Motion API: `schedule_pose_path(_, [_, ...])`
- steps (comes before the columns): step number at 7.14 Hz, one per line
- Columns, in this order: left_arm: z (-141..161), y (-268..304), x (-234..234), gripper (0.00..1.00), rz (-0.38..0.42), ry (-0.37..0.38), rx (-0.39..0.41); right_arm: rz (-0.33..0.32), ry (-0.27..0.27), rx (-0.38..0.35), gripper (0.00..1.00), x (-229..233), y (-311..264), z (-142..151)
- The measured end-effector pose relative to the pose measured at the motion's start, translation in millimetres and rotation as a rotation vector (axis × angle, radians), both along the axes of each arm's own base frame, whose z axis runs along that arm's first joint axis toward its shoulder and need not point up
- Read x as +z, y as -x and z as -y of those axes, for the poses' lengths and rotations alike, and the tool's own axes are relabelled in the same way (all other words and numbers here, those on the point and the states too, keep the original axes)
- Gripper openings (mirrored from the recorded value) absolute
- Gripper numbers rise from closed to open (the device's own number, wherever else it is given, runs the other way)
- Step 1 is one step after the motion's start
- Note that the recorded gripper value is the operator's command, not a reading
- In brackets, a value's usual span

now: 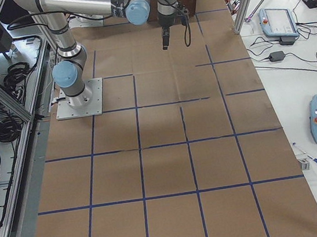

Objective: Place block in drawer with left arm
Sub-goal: 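Carry the yellow cube over the open drawer and lower it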

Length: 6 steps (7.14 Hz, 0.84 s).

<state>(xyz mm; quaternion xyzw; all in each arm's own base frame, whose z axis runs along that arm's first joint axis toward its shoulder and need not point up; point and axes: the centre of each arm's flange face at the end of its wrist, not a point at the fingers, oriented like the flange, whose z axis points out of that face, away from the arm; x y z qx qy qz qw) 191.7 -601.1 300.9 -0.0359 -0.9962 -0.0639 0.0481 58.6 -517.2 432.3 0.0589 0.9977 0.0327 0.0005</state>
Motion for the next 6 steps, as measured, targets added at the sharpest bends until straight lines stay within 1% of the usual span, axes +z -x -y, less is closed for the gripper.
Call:
schedule_pose_path(1, [1.8, -1.0, 0.2, 0.33, 0.001, 0.002, 0.000, 0.000, 0.000, 0.000, 1.00, 0.0, 0.0, -0.1])
schedule_pose_path(2, [2.8, -1.6, 0.5, 0.53, 0.002, 0.003, 0.000, 0.000, 0.000, 0.000, 1.00, 0.0, 0.0, -0.1])
schedule_pose_path(3, [3.1, -1.8, 0.7, 0.60, 0.003, 0.004, 0.000, 0.000, 0.000, 0.000, 1.00, 0.0, 0.0, -0.1])
schedule_pose_path(4, [3.3, -2.0, 1.5, 0.76, 0.004, 0.005, 0.000, 0.000, 0.000, 0.000, 1.00, 0.0, 0.0, -0.1])
schedule_pose_path(6, [3.7, -1.4, 5.7, 0.91, 0.007, 0.011, -0.001, 0.000, 0.000, -0.001, 1.00, -0.1, 0.0, 0.0])
